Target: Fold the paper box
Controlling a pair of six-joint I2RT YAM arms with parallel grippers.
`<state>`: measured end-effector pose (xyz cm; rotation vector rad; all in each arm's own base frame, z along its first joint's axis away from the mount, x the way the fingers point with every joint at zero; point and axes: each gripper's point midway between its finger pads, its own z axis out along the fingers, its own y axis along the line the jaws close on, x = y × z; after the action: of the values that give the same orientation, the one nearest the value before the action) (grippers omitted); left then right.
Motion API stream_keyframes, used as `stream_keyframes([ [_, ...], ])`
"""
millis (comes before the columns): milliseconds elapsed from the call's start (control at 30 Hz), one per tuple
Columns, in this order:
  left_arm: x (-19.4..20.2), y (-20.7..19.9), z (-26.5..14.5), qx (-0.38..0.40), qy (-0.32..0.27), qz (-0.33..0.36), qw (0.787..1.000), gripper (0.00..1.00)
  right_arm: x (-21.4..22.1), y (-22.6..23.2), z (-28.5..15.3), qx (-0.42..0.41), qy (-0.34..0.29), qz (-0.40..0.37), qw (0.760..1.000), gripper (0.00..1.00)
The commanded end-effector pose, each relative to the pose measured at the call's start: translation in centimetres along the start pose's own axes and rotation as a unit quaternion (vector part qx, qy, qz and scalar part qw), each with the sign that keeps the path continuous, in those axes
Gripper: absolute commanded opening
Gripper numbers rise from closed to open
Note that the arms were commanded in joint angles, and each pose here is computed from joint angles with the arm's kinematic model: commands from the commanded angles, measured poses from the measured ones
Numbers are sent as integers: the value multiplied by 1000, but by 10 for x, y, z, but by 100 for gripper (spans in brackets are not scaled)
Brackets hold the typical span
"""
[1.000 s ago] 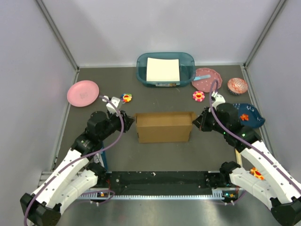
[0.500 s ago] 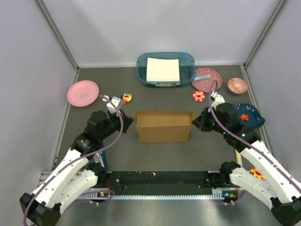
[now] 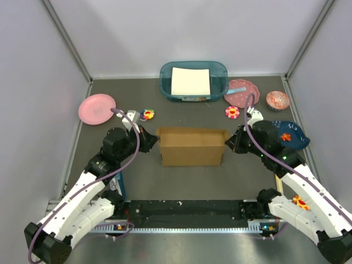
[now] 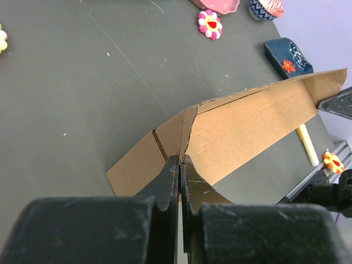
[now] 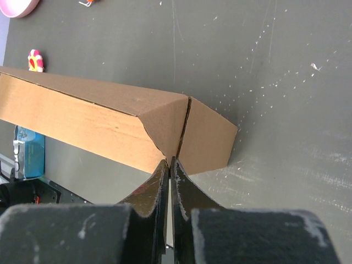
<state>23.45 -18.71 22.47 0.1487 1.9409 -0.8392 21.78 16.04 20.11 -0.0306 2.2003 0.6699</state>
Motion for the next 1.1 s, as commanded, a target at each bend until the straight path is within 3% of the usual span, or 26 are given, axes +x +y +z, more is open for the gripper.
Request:
stream_keyframes([
  [0, -13, -17, 2, 33, -24, -42, 998, 0, 17, -5, 2, 10, 31, -7, 999, 0],
  [367, 12, 7, 11, 5, -41, -55, 998, 0, 19, -5, 3, 11, 31, -8, 999, 0],
  [667, 8, 18, 10, -57, -80, 9, 995, 0, 21, -4, 4, 10, 33, -9, 999, 0],
  [1067, -3, 20, 4, -120, -82, 104, 984, 0, 20, -5, 3, 11, 28, -12, 999, 0],
])
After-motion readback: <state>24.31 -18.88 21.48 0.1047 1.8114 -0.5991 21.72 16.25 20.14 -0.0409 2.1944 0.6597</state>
